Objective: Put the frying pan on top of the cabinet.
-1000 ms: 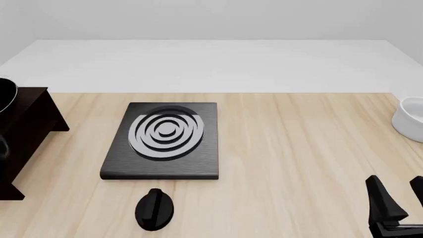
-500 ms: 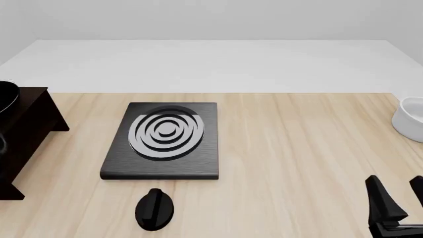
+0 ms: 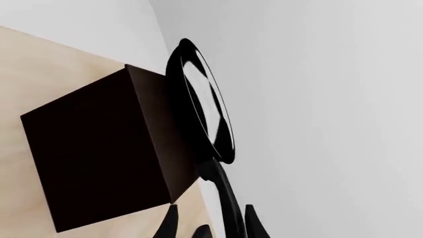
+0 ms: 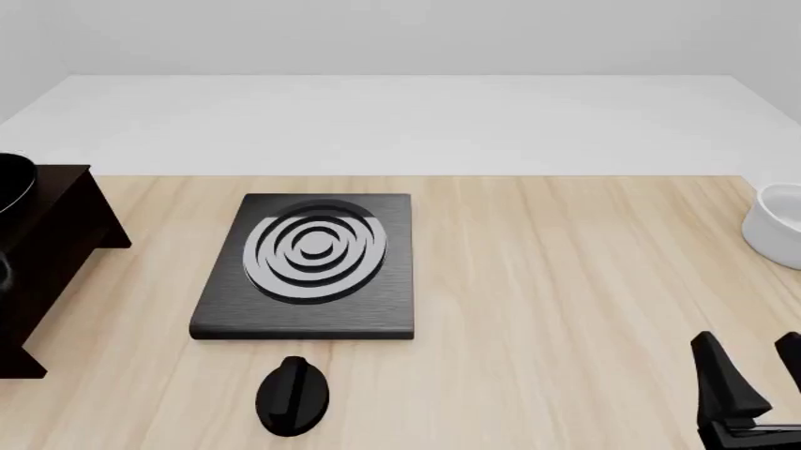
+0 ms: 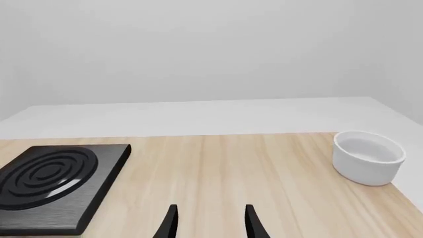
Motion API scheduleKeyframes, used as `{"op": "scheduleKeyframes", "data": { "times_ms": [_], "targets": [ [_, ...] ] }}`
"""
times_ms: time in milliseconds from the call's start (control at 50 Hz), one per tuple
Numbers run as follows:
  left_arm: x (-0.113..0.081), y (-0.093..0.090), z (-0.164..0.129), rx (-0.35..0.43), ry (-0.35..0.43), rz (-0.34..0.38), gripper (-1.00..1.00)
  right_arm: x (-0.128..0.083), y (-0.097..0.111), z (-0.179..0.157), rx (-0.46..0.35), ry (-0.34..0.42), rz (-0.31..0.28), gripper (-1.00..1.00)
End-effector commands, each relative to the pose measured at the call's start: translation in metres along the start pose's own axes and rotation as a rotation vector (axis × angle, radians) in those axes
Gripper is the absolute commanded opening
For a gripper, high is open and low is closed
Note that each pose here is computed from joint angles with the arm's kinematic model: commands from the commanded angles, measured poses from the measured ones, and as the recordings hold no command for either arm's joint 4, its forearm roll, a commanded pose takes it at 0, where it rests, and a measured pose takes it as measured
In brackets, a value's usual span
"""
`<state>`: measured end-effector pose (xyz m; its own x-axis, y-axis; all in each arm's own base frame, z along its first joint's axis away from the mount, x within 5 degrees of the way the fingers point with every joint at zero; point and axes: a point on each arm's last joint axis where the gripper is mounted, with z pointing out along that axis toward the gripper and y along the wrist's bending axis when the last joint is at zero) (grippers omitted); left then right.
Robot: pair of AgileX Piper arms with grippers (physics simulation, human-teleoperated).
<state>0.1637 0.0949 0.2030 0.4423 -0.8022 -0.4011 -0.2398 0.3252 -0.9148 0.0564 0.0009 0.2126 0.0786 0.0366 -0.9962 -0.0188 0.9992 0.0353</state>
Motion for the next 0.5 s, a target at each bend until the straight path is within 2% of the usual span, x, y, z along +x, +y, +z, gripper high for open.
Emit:
{"op": "scheduleKeyframes", "data": {
  "times_ms": [20, 500],
  "targets": [
    [0.0, 0.002, -0.007, -0.005, -0.005, 0.008, 1.0, 0.0, 0.0, 0.0, -0.002, 0.0, -0.003, 1.0],
    [0.003, -0.007, -0.045, 0.024, 0.029, 0.012, 1.0, 0.0, 0.0, 0.0, -0.005, -0.005, -0.011, 1.0]
  ]
}}
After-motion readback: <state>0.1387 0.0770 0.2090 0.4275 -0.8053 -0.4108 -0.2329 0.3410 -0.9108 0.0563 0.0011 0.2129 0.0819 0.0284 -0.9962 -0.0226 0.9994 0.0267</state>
